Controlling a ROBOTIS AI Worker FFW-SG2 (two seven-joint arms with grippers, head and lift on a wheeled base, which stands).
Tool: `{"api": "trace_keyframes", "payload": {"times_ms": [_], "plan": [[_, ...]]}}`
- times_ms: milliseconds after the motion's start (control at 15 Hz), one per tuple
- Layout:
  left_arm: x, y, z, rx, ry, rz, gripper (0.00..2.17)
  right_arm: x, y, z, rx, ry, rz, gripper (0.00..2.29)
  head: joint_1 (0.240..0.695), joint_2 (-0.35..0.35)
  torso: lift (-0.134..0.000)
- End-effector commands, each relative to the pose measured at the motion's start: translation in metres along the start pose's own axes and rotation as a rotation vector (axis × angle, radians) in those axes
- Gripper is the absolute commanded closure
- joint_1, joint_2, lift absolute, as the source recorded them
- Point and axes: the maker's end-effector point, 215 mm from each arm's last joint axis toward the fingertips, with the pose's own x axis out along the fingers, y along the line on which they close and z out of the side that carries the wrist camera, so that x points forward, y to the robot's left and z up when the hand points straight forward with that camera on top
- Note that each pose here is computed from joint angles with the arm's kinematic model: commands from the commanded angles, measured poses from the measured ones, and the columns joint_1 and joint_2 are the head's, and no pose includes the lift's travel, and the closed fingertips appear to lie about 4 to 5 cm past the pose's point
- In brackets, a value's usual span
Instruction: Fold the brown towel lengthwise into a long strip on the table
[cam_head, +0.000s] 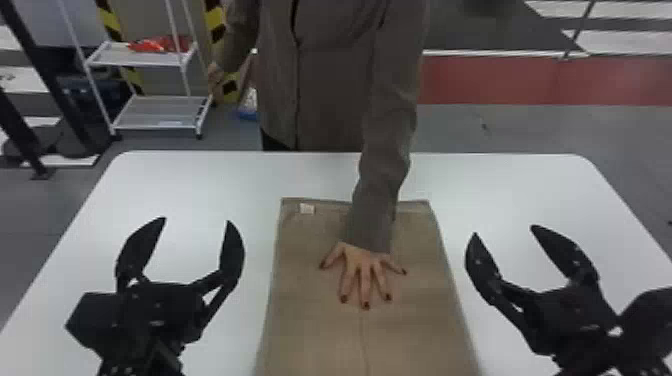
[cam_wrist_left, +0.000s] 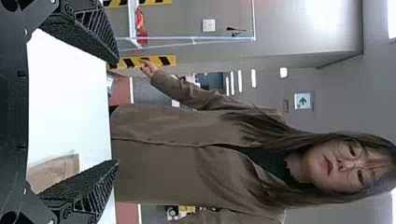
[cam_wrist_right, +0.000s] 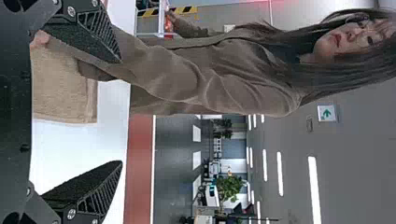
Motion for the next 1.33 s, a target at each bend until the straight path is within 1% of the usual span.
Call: {"api": "trace_keyframes", "payload": {"times_ms": [0,600,867,1067,1200,1267], "plan": [[-0.001,-0.001,-0.001,0.000,0.003,-0.001,0.13,0.000,0.000,-0.001,0.000,0.002,0.001,0.12,0.695,-0.007,-0.117],[-0.001,0.000,0.001,0.002,0.000,-0.002,0.13,0.000,0.002,-0.003,0.000,0.005,0.001,0.12,0.695,-0.006,-0.117],[0.003,-0.003,-0.012,0.000,0.018,-0.013,0.13,0.004,-0.001,-0.007,-0.005,0.010,-0.008,0.12,0.695,-0.005,-0.117],[0.014,-0.004,-0.029,-0.010,0.043,-0.018,0.13,0.010,-0.004,-0.020,-0.020,0.034,-0.016,0.12,0.695,-0.010,-0.117],[0.031,-0.005,-0.031,-0.006,0.040,-0.026,0.16,0.017,-0.009,-0.032,-0.030,0.055,-0.022,0.12,0.695,-0.012,-0.117],[0.045,-0.013,-0.045,-0.020,0.082,-0.050,0.21,0.023,-0.011,-0.042,-0.032,0.076,-0.025,0.12,0.695,-0.014,-0.117]]}}
